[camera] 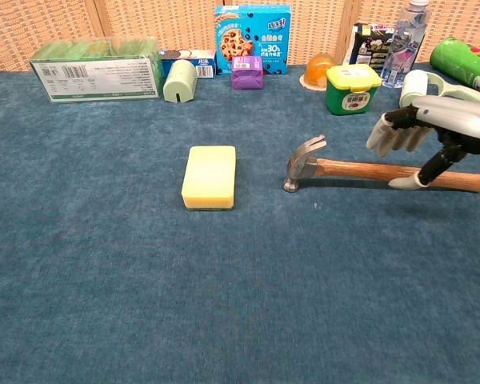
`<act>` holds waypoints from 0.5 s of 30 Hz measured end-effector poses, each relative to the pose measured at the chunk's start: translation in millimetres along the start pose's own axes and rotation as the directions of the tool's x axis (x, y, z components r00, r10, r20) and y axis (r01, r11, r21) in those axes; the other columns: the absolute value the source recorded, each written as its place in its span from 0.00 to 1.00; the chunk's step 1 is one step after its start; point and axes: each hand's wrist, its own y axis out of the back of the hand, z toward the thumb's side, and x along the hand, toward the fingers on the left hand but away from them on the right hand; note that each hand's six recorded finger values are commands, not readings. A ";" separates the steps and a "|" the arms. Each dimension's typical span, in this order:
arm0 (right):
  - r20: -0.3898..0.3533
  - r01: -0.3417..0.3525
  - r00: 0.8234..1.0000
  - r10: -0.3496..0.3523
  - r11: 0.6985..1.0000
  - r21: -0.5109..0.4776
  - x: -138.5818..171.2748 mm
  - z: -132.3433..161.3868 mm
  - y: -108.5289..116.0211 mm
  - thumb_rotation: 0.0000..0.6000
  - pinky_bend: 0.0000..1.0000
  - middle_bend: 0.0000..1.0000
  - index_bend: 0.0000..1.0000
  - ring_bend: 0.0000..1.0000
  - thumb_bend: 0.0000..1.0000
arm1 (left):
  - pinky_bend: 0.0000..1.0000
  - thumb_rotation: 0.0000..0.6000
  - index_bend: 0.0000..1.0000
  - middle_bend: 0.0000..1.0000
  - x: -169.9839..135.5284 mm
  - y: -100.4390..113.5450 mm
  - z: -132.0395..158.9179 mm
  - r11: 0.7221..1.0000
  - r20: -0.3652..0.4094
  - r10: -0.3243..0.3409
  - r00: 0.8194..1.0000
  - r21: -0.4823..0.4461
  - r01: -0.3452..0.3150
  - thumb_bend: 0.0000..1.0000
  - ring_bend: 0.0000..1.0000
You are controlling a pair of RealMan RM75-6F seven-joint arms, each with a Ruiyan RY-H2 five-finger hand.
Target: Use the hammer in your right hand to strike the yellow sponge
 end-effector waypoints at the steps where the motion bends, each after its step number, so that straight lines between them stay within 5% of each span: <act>1: 0.008 -0.005 1.000 0.005 1.000 0.004 -4.5 1.2 -1.9 1.00 0.30 0.37 0.32 0.32 0.29 | 0.00 1.00 0.10 0.07 0.3 -0.1 -1.0 1.000 -0.001 0.000 1.000 -0.001 0.000 0.14 0.00; 15: 0.054 -0.028 0.998 0.027 1.000 0.012 -29.0 9.8 -15.9 1.00 0.39 0.49 0.42 0.45 0.33 | 0.00 1.00 0.10 0.07 -1.1 -1.3 -13.8 1.000 -0.018 -0.002 1.000 -0.018 0.002 0.14 0.00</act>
